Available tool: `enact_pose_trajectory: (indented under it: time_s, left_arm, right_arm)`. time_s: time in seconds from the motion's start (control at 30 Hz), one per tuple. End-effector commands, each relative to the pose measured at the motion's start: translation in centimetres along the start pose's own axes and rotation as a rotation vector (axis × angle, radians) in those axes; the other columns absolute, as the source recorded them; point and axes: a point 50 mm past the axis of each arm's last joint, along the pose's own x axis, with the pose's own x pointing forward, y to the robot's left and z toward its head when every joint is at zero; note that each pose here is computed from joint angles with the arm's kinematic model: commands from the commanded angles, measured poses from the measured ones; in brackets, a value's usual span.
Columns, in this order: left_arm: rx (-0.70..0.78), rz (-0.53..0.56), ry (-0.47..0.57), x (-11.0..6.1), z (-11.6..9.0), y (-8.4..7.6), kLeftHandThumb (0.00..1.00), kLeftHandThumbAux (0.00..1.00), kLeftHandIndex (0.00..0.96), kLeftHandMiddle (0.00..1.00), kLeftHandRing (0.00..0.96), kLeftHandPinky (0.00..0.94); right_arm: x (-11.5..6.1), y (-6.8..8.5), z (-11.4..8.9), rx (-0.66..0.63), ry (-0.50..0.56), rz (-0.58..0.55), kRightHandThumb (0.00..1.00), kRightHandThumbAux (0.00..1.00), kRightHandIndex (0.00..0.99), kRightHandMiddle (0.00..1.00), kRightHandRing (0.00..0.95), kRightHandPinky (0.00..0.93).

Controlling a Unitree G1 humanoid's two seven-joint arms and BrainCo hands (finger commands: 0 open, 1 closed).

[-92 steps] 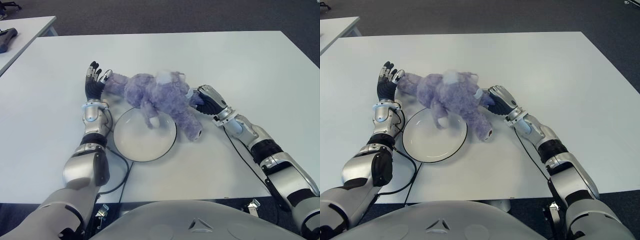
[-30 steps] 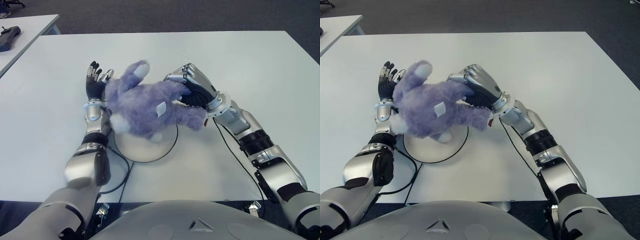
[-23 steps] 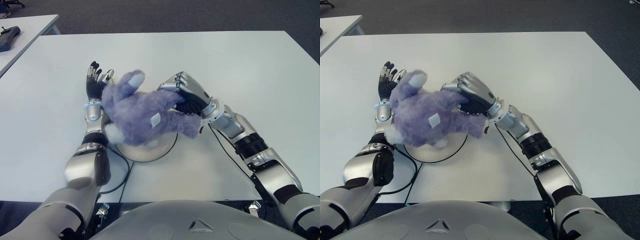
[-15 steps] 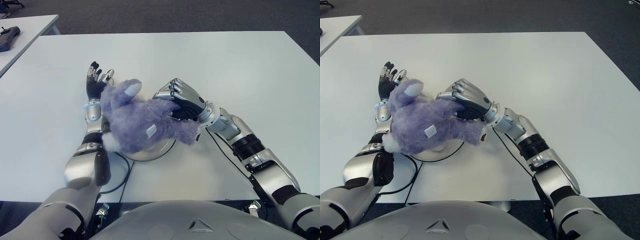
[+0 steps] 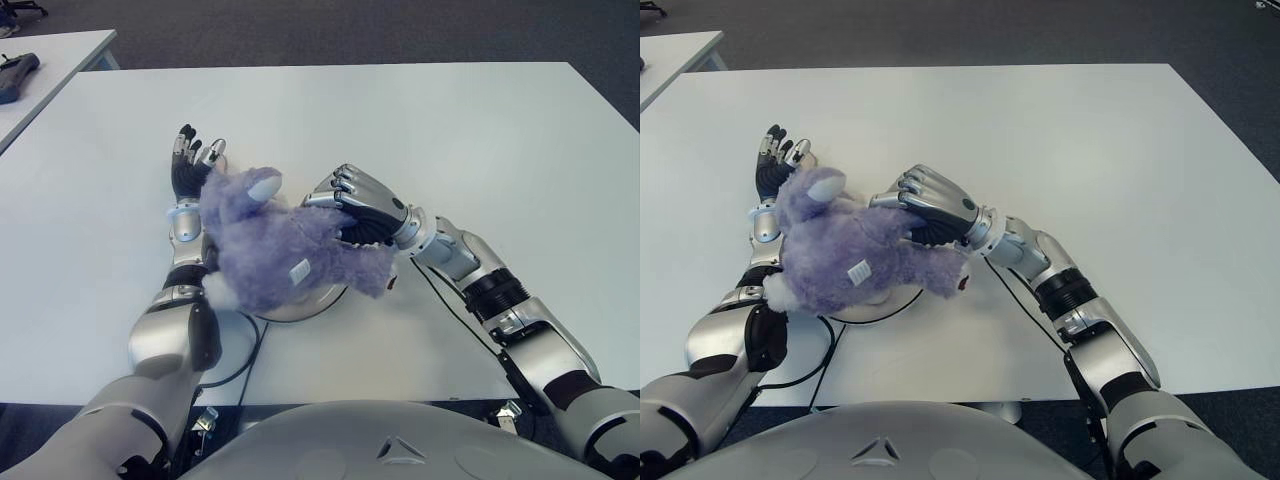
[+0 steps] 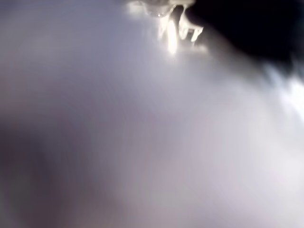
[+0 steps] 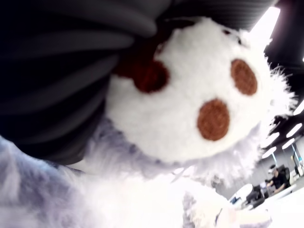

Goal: Put the doll into the plate.

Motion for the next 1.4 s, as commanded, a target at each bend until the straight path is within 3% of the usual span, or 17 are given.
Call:
enact_pose_trajectory:
  time_s: [0.03,0.6,0.67,0.7,0.73,0.77,0.8,0.87,0.9,1.1,1.4]
  left_arm:
    - [-0.083,0.078,0.497,-11.9,-11.9,-0.7,0.0,0.6,0.039,0.067,0.06,0.082]
    - [-0.056,0.079,0.499,-12.1,-12.0,-0.7,0.0,0.611,0.036,0.092,0.086,0.103]
    - [-0.058,0.075,0.506,-12.2,-12.1,-0.6,0.0,0.615,0.036,0.09,0.084,0.098]
    - [-0.059,0.074,0.509,-12.2,-12.1,-0.5,0.0,0.616,0.036,0.087,0.081,0.092]
    - [-0.06,0.069,0.516,-12.2,-12.2,-0.5,0.0,0.616,0.036,0.087,0.081,0.091]
    - [-0.06,0.065,0.521,-12.2,-12.2,-0.5,0.0,0.615,0.034,0.08,0.074,0.076]
    - [-0.06,0.062,0.527,-12.2,-12.2,-0.4,0.0,0.614,0.034,0.079,0.073,0.072]
    - [-0.056,0.058,0.532,-12.2,-12.3,-0.3,0.0,0.612,0.033,0.074,0.067,0.067]
    - [-0.054,0.057,0.533,-12.2,-12.3,-0.3,0.0,0.612,0.033,0.07,0.064,0.07]
    - [-0.052,0.067,0.522,-12.3,-12.2,-0.1,0.0,0.618,0.038,0.066,0.062,0.08]
    - [-0.032,0.062,0.505,-12.1,-12.1,-0.2,0.0,0.617,0.035,0.069,0.069,0.08]
  right_arm:
    - [-1.4,2.9,0.1,0.048,0.053,0.146,0.707,0.717,0.439,0.839,0.843,0.858]
    - [-2.1,3.3,-0.5,0.095,0.163,0.181,0.703,0.72,0.438,0.84,0.846,0.838]
    - [-2.1,3.3,-0.6,0.091,0.19,0.207,0.696,0.718,0.433,0.771,0.778,0.779]
    - [-2.1,3.4,-0.7,0.091,0.202,0.219,0.686,0.719,0.427,0.67,0.673,0.677]
    - [-2.2,3.5,-0.8,0.102,0.234,0.258,0.684,0.72,0.426,0.653,0.655,0.659]
    - [-2.2,3.6,-0.8,0.112,0.257,0.286,0.673,0.724,0.412,0.472,0.46,0.438]
    - [-2.3,3.8,-0.9,0.129,0.287,0.319,0.67,0.726,0.408,0.425,0.411,0.381]
    - [-2.6,4.1,-0.9,0.158,0.329,0.361,0.257,0.594,0.238,0.351,0.343,0.299]
    - [-2.7,4.2,-0.9,0.169,0.345,0.375,0.189,0.578,0.194,0.3,0.311,0.283]
    - [-3.0,4.6,-0.6,0.214,0.403,0.392,0.135,0.582,0.061,0.186,0.209,0.195]
    - [-3.2,5.5,-0.2,0.303,0.467,0.337,0.148,0.59,0.0,0.157,0.184,0.197]
